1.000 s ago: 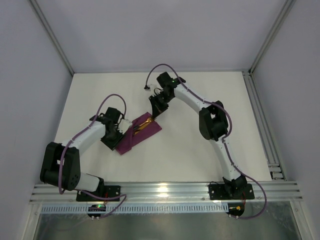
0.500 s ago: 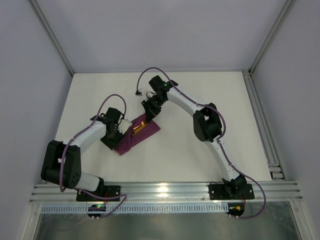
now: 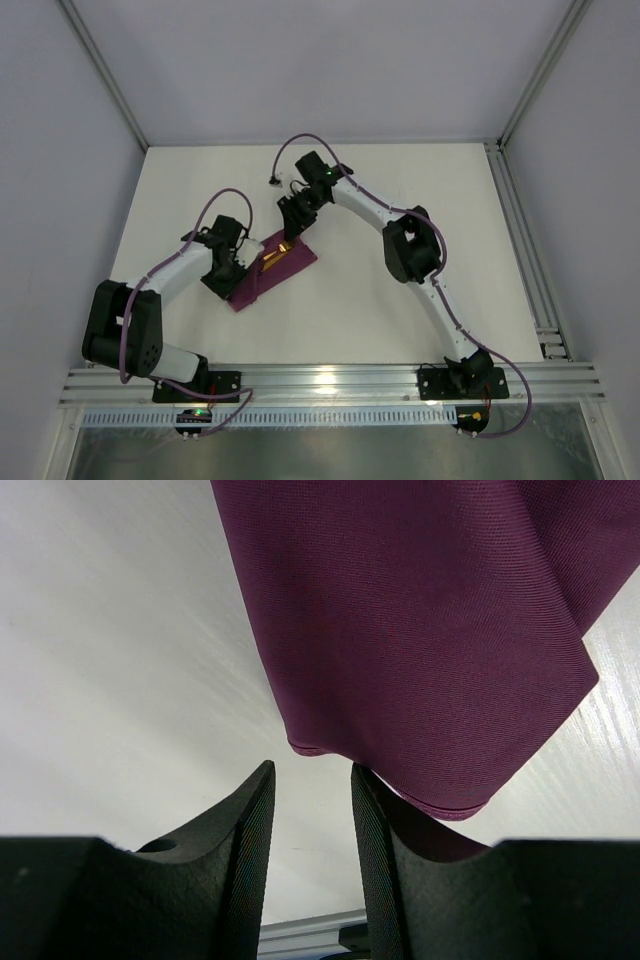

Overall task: Fold the napkin into a case and place the utensils inside
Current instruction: Insert the fork into the folded napkin.

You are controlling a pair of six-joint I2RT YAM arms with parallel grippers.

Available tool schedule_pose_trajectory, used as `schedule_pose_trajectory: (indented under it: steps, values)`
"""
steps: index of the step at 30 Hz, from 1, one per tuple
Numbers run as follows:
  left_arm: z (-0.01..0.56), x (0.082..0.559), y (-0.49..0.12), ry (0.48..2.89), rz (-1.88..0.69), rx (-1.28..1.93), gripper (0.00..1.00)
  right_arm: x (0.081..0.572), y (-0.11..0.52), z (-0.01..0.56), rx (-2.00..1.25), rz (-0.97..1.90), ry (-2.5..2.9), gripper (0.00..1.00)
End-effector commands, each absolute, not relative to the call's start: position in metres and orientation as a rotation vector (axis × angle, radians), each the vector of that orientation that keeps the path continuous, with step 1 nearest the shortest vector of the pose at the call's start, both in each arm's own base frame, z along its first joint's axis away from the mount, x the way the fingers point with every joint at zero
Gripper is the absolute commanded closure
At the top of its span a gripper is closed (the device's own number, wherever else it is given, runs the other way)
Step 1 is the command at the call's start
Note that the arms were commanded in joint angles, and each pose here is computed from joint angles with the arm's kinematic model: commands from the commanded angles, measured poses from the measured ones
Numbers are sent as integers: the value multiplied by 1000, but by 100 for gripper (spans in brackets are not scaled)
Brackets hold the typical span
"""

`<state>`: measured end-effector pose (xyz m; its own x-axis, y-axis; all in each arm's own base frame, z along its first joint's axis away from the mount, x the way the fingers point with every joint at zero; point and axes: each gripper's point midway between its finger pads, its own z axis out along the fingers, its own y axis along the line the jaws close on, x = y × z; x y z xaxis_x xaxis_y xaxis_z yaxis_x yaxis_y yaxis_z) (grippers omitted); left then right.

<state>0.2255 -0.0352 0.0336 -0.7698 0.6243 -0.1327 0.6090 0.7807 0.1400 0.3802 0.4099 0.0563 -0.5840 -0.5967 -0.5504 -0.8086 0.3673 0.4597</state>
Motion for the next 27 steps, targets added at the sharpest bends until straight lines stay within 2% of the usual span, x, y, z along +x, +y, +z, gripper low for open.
schedule_pose_trajectory:
  steps: [1,4,5,10,15,19,22,27]
  values:
    - [35,231,-33,2778,157,975,61,397,415,54,-1151,989,2348,60]
    - [36,231,-30,2775,183,979,61,414,409,62,-1012,956,2384,48]
    - [38,232,-29,2768,190,975,61,423,403,67,-954,948,2388,47]
    - [42,230,-27,2763,200,976,61,437,397,127,-696,976,2282,45]
    - [46,227,-25,2754,203,979,61,434,382,139,-602,901,2283,45]
    - [45,225,-26,2760,198,977,61,418,378,118,-606,902,2358,50]
    - [42,225,-26,2764,196,977,61,404,382,106,-613,938,2381,61]
    - [39,223,-25,2776,197,977,61,404,384,98,-538,939,2399,63]
